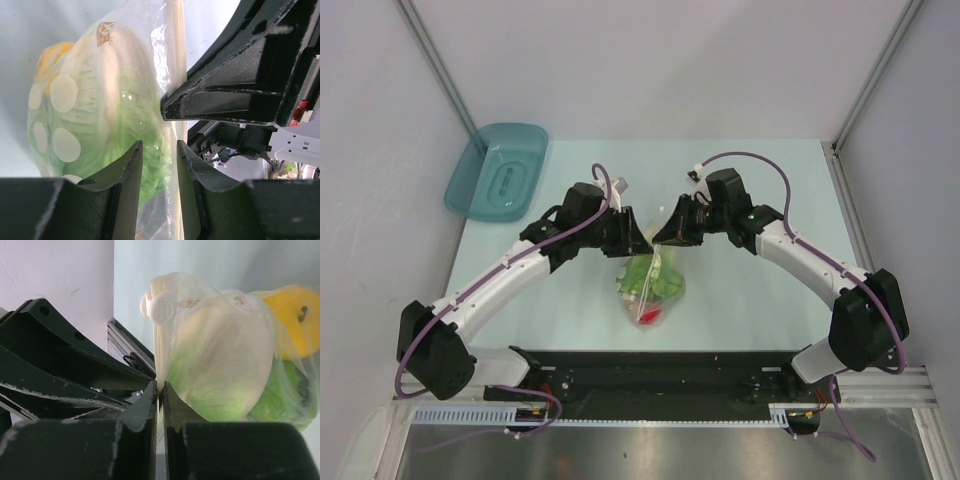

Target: Open the zip-top bag and remove the fake food

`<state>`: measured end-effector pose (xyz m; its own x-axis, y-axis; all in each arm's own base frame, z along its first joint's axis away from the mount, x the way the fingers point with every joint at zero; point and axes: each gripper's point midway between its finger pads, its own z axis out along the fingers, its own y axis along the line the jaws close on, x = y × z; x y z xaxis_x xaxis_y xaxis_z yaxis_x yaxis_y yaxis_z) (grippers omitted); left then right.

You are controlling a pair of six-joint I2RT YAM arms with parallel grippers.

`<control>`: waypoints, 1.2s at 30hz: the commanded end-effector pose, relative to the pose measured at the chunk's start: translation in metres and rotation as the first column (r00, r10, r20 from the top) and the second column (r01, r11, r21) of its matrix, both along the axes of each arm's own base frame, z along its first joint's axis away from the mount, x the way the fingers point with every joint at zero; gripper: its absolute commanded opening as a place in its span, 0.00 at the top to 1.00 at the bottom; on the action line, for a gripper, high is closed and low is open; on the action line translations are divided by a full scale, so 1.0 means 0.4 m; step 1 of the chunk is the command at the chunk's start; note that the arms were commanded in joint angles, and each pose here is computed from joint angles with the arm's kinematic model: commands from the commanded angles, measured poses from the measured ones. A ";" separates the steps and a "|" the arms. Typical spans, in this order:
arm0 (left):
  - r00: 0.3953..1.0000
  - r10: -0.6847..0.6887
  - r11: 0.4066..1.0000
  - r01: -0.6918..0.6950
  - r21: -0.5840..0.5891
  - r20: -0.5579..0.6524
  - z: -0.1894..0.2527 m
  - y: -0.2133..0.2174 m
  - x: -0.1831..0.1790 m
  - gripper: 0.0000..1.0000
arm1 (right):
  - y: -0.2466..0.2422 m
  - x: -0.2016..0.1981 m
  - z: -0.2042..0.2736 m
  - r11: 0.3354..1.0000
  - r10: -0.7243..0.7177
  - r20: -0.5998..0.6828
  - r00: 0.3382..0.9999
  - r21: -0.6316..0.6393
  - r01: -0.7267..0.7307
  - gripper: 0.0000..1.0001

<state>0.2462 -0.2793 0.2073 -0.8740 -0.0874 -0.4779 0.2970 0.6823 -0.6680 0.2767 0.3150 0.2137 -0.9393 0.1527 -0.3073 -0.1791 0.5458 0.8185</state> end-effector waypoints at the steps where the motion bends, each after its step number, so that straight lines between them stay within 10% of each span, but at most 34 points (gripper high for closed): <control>1: 0.998 -0.020 0.997 0.024 -0.076 0.056 0.068 -0.037 0.002 0.62 | 0.015 -0.013 0.058 0.998 0.027 0.055 0.998 0.056 -0.030 1.00; 36: 0.998 0.025 1.000 -0.026 0.016 0.059 0.030 -0.008 0.002 0.73 | 0.019 -0.032 0.068 0.997 0.036 0.058 0.998 0.063 -0.040 1.00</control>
<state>0.2431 -0.2800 0.2218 -0.8460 -0.1097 -0.5218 0.3089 0.6968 -0.6473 0.2699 0.3192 0.2165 -0.9406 0.1415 -0.3088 -0.1890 0.5372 0.8220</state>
